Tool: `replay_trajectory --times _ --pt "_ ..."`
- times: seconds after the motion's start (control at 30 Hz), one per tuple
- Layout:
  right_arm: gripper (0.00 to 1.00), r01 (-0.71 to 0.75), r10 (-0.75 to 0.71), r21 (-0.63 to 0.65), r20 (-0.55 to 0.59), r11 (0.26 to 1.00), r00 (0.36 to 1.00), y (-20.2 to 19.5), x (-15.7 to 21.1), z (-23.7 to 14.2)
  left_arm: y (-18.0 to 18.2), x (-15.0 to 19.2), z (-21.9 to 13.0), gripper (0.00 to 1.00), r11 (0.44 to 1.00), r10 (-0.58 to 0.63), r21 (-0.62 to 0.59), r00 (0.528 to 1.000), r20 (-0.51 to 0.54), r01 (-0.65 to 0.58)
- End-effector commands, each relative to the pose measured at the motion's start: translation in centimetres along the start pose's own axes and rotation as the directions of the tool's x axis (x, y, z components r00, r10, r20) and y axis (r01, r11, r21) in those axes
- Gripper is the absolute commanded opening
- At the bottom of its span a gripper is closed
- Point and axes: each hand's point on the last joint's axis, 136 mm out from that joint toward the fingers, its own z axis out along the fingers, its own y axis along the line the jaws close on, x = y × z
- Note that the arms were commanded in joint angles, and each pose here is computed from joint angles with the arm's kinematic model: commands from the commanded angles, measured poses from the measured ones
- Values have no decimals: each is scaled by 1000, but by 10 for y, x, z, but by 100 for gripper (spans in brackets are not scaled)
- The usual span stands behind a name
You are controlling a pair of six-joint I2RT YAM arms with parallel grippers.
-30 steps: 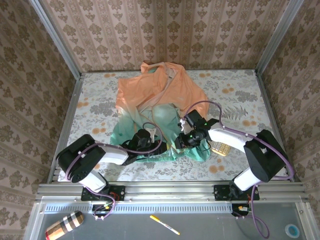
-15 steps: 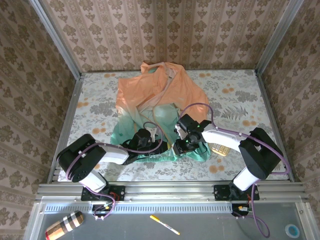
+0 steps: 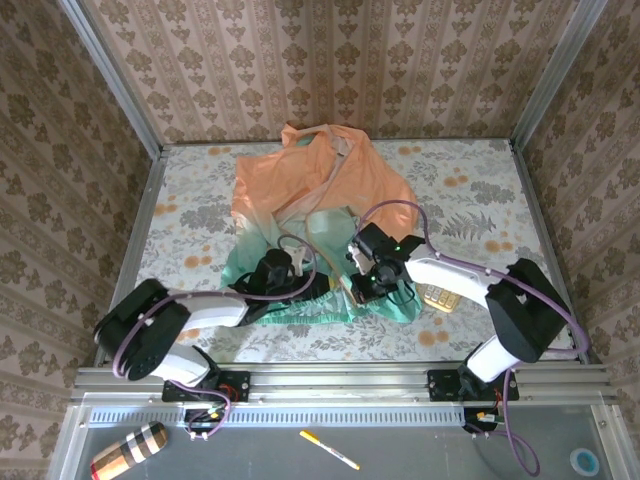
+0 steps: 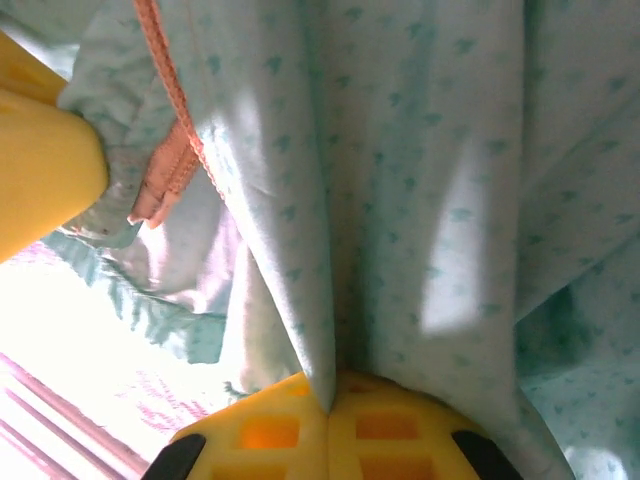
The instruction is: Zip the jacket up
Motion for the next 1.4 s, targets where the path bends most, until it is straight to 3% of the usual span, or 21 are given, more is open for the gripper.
replay_trajectory --times 0.0,0.13,0.23,0.43,0.73,1.03,1.37 --pt "0 18 1 -139 137 990 991 35 -36 -35 -16 -20 -21 0 998 61 1 998 36 -61" --pt "0 -18 82 -344 173 939 981 70 -57 -36 -11 -27 -40 0 992 101 -88 993 54 -96" --pt "0 -64 128 -401 135 914 983 77 -54 -15 -3 -23 -39 0 988 100 -119 994 32 -95" --pt "1 -122 139 -289 37 949 990 54 -25 32 15 1 -15 0 991 48 -124 999 -13 -50" --pt "15 -133 140 -202 20 970 990 42 -15 44 41 33 2 0 987 -5 -163 998 -66 -6" --pt "32 -110 109 -97 -9 989 994 35 -1 52 44 35 5 0 987 -12 -159 998 -68 1" --pt "36 -51 54 58 -48 997 997 23 11 60 43 36 4 0 988 -14 -156 998 -65 4"
